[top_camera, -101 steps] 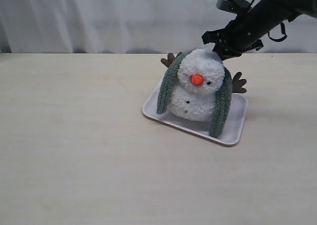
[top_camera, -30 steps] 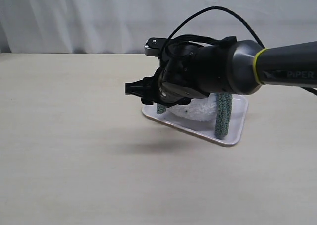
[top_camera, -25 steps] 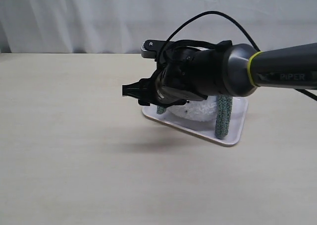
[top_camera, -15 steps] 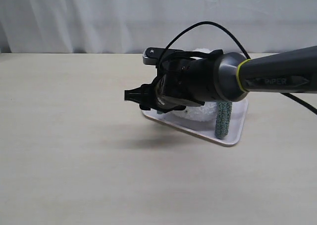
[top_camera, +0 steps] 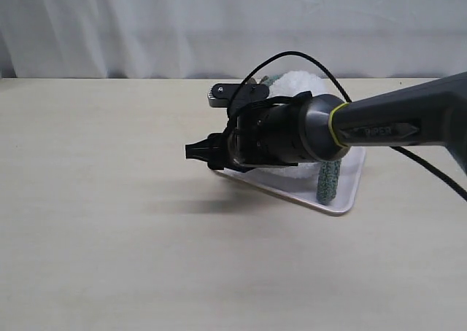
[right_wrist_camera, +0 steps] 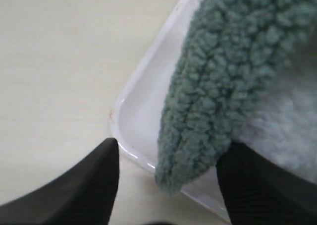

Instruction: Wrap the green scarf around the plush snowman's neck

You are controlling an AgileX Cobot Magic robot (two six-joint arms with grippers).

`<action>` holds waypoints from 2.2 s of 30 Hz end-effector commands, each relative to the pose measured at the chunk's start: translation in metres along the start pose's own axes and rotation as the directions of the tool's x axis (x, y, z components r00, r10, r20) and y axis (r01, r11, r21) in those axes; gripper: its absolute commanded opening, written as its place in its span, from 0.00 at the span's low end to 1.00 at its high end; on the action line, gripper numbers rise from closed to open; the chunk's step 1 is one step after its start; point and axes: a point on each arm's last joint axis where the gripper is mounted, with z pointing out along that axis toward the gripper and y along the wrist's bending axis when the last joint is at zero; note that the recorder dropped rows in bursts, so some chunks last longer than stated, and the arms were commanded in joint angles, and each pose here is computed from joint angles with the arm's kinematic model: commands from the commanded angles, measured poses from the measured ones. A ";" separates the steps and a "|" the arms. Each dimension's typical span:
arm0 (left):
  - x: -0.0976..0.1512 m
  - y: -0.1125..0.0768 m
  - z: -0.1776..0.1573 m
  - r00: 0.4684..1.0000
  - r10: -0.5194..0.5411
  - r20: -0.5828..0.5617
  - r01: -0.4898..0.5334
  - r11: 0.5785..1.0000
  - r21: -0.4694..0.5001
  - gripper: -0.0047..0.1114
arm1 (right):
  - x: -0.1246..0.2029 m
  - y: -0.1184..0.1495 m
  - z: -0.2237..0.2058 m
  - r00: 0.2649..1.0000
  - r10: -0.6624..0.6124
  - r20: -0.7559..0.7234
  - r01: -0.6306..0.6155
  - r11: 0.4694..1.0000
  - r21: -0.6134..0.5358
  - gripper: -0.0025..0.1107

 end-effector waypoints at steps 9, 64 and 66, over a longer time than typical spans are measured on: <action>-0.001 0.000 0.000 1.000 0.002 0.014 -0.002 1.000 0.007 0.04 | 0.009 0.000 0.017 1.000 -0.003 0.018 0.003 1.000 -0.010 0.38; -0.001 0.000 0.000 1.000 0.002 0.014 -0.002 1.000 0.007 0.04 | 0.032 -0.036 -0.047 0.675 -0.430 -0.599 0.600 0.792 0.108 0.06; -0.001 0.000 0.000 1.000 0.002 0.014 -0.002 1.000 0.007 0.04 | 0.032 -0.037 -0.045 0.667 -0.445 -0.598 0.618 0.778 0.110 0.06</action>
